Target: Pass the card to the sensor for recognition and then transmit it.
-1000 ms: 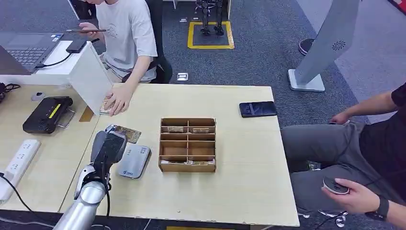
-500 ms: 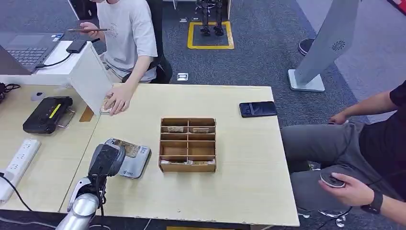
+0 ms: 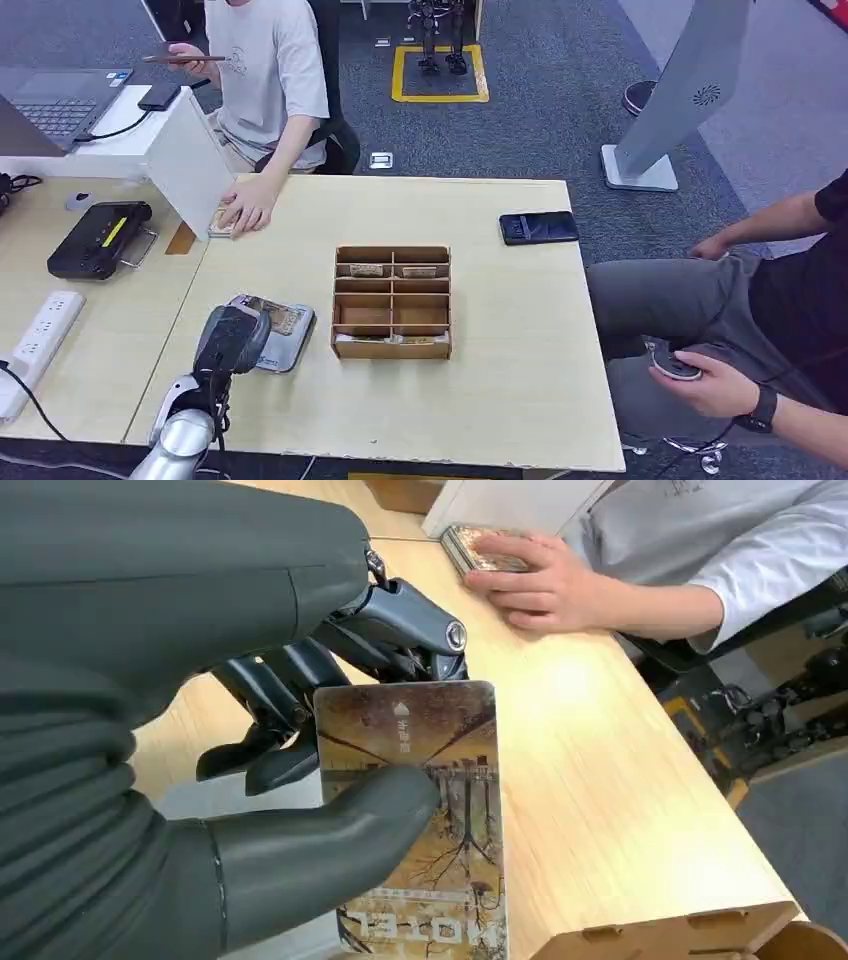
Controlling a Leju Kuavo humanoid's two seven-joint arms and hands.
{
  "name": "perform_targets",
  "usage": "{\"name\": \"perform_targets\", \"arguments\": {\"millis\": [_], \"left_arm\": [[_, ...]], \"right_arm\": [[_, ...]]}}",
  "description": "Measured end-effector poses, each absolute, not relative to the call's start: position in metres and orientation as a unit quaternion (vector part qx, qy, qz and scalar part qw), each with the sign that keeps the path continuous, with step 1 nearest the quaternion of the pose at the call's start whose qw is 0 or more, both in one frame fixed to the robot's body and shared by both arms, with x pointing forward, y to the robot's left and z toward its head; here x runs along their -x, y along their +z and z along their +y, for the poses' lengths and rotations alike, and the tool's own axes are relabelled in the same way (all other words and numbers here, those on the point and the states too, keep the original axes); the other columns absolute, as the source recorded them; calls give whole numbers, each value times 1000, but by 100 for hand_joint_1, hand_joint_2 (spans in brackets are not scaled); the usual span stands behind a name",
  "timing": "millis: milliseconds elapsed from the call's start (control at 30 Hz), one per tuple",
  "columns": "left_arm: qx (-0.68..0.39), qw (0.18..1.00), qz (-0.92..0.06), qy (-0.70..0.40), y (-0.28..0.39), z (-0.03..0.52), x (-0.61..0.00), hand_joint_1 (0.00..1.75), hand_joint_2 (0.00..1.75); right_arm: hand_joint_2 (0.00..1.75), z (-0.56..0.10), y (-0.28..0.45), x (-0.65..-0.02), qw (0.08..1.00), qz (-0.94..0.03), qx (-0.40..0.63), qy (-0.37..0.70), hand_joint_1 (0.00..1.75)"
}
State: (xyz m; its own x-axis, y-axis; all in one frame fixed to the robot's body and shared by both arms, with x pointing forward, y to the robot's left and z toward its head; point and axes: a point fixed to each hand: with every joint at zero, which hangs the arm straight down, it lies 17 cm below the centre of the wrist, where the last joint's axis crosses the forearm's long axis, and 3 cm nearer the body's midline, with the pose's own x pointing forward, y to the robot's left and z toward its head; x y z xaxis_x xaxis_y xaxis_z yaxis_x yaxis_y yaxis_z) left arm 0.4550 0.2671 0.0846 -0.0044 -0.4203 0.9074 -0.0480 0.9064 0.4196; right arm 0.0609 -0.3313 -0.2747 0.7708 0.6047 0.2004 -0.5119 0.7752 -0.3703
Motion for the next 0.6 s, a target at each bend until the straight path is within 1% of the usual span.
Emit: {"name": "perform_targets", "arguments": {"millis": [600], "left_arm": [[-177,688,-691,-133,82,263,-457,175,175]], "right_arm": [[175,-332,-274,-60,929,-153,152,301,0]]}}
